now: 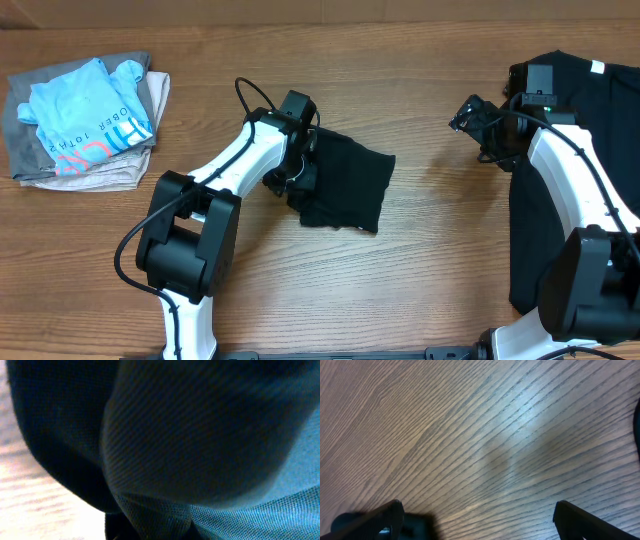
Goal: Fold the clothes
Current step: 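Close the left gripper firmly on the folded black bundle, then lift the black bundle and carry it left to the clothes stack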
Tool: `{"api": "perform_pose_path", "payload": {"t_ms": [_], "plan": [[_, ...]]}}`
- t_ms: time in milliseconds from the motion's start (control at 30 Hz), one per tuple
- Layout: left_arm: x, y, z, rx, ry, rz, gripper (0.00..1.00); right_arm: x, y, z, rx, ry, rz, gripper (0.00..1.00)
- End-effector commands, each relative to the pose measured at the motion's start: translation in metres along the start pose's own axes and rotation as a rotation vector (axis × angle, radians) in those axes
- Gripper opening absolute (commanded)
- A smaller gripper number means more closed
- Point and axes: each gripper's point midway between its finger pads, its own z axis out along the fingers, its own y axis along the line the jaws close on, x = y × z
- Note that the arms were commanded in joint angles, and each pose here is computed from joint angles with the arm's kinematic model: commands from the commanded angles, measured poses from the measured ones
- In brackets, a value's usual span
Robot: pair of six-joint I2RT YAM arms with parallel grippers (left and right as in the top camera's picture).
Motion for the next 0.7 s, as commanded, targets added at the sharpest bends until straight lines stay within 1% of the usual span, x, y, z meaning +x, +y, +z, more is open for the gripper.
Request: {"api": "perform_pose_path", "payload": {"t_ms": [0,200,367,433,533,667], "plan": [[0.008,0.021,0.015,-0.107,0.066,-0.004,0.04,-0.003,-0.001,-0.001,0.004,-0.012,-0.007,1.00],[-0.039,0.001,-0.034,-0.073,-0.070,-0.015,0.04,-0.003,-0.001,-0.001,0.004,-0.013,-0.007,1.00],[-0.066,0.006,-0.072,-0.150,-0.172,-0.018,0.04,-0.003,-0.001,-0.001,0.004,-0.013,-0.007,1.00],[-0.074,0.009,-0.087,-0.184,-0.208,-0.034,0.04,-0.003,-0.001,-0.001,0.004,-0.012,-0.007,1.00],[-0.081,0.009,-0.102,-0.194,-0.240,-0.036,0.04,-0.003,-0.001,-0.001,0.004,-0.013,-0.007,1.00],[-0.087,0.018,-0.110,-0.200,-0.260,-0.057,0.04,-0.003,-0.001,-0.001,0.004,-0.013,-0.007,1.00]]}}
